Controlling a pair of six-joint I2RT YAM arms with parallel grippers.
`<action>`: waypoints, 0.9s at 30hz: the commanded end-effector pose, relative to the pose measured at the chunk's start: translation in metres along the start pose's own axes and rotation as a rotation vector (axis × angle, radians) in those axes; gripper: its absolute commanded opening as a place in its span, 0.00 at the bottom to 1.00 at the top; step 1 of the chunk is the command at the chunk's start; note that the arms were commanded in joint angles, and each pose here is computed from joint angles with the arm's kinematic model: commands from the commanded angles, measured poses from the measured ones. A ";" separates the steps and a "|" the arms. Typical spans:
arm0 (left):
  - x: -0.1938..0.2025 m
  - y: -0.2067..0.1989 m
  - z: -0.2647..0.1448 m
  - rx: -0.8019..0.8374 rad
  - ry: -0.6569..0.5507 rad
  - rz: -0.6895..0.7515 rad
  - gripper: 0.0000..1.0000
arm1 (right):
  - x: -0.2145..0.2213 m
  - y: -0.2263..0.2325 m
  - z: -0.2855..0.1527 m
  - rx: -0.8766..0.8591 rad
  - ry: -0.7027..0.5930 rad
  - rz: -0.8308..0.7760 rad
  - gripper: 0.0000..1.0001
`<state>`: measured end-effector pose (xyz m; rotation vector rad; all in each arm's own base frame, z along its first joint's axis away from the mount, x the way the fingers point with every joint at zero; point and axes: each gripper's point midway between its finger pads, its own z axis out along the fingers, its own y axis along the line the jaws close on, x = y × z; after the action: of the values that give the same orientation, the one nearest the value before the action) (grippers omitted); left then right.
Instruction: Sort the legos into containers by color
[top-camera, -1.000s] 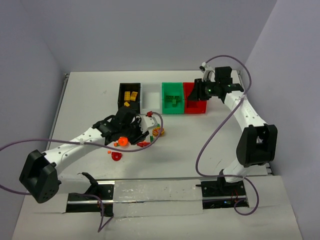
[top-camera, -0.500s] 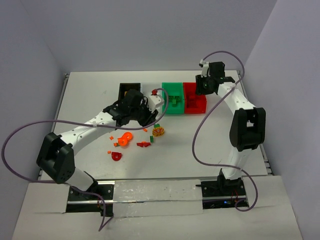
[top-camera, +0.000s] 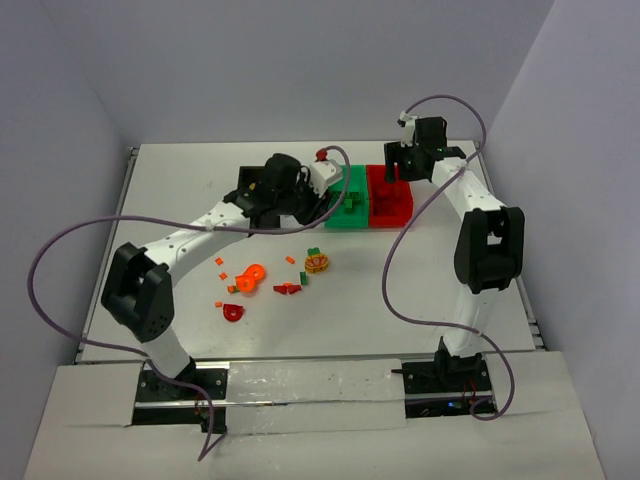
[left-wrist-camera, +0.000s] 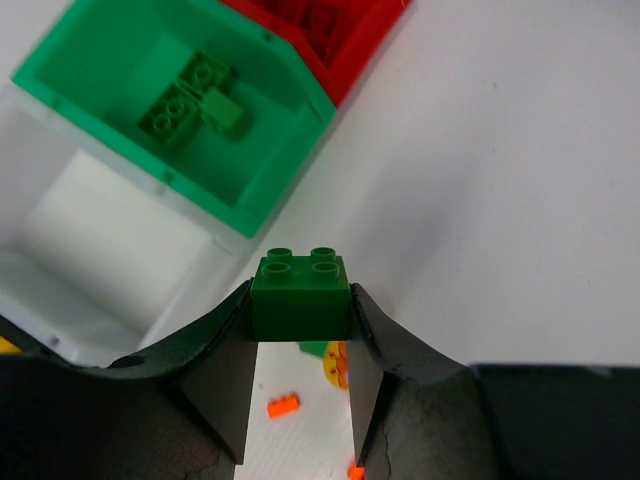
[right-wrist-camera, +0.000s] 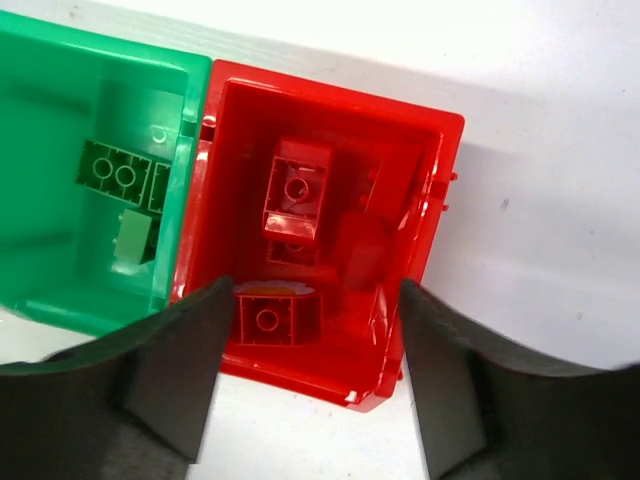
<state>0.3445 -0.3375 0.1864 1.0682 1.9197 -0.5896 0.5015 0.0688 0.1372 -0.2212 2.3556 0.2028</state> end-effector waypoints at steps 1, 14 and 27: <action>-0.042 0.022 0.029 -0.057 -0.099 -0.010 0.00 | -0.034 0.012 -0.020 -0.025 -0.094 -0.003 0.77; -0.064 0.092 0.122 -0.268 -0.138 -0.047 0.04 | -0.024 0.032 -0.119 -0.068 -0.202 -0.028 1.00; -0.076 0.120 0.128 -0.354 -0.152 -0.033 0.71 | 0.004 0.043 -0.142 -0.112 -0.213 -0.044 1.00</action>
<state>0.5061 -0.3994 0.1249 0.8283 1.9347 -0.3327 0.4007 0.0784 0.2325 -0.2657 2.1617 0.3046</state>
